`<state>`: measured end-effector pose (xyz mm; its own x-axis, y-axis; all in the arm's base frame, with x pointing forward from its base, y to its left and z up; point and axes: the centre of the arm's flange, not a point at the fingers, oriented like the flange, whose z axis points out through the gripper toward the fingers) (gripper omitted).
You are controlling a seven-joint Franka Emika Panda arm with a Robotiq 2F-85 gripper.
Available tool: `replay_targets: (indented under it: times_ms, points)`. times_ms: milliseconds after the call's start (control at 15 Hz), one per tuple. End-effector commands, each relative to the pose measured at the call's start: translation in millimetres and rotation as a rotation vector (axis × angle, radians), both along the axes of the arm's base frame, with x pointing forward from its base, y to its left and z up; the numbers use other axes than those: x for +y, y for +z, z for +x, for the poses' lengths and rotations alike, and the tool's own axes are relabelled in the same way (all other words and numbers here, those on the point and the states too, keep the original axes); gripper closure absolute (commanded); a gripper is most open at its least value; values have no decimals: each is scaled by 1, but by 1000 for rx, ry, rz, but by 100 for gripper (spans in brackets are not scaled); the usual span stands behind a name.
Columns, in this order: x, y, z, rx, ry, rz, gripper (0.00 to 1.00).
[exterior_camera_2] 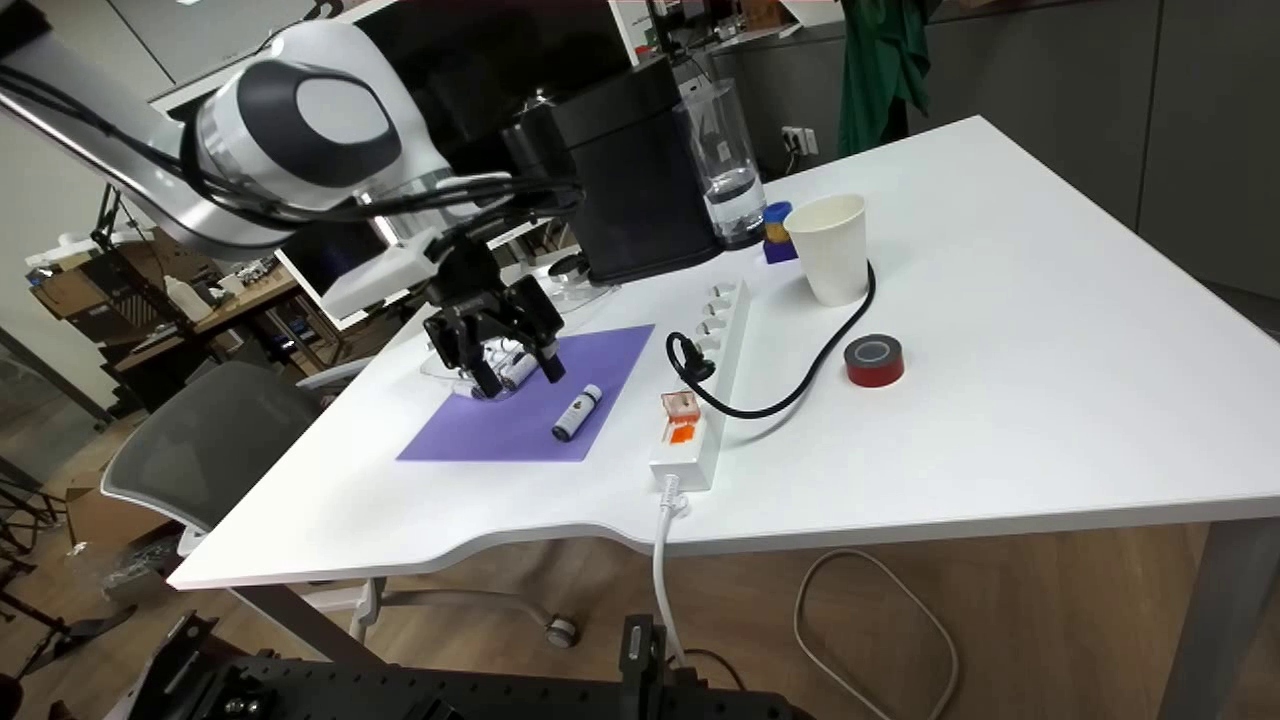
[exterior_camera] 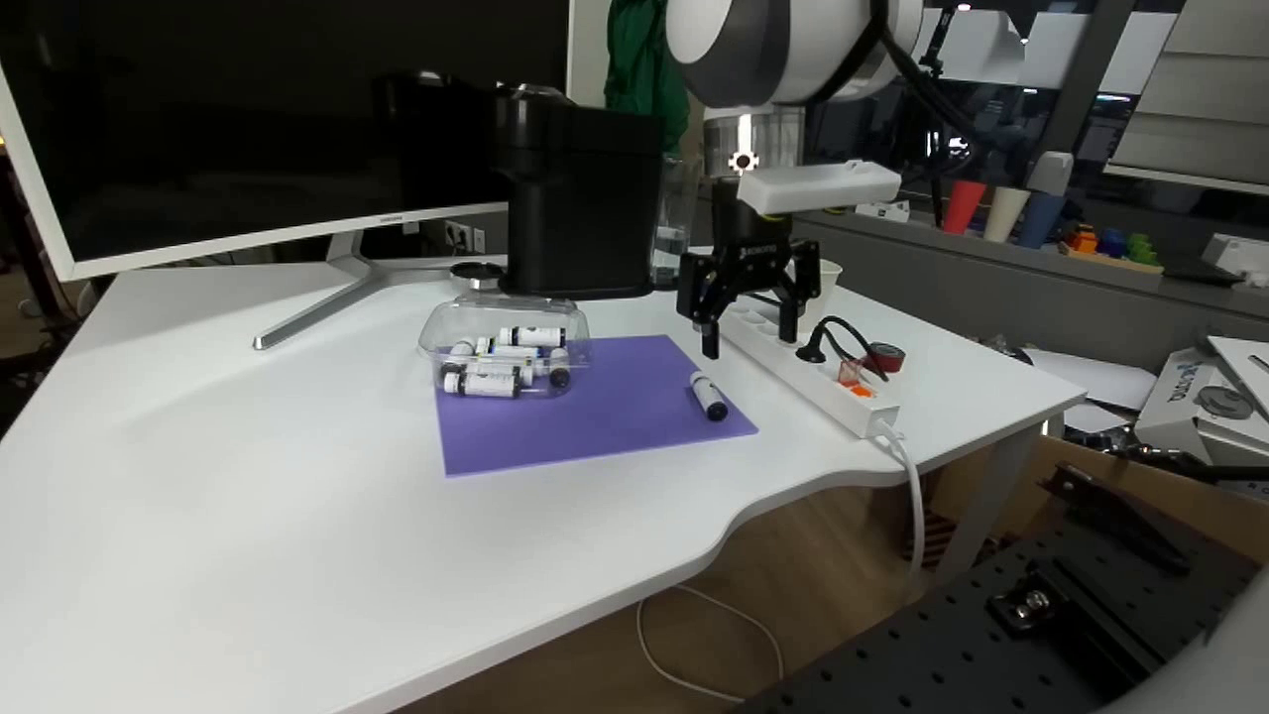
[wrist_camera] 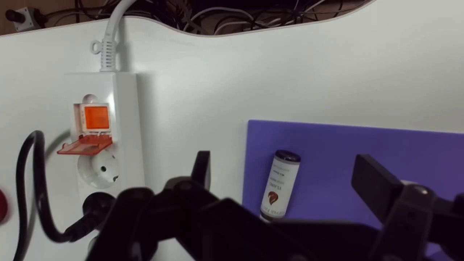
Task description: Pick up the bottle from the table and put it in the container
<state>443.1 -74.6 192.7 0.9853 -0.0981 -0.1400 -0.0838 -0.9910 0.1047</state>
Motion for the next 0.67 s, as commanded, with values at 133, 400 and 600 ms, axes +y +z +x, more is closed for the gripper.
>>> replay_targets:
  times_ms: [133, 400, 600]
  points:
    - [-14, -59, 3, 38, -64, 32, 0]
    - [-15, -77, 9, 30, -97, 62, 0]
    - [-15, -78, 17, 8, -102, 79, 0]
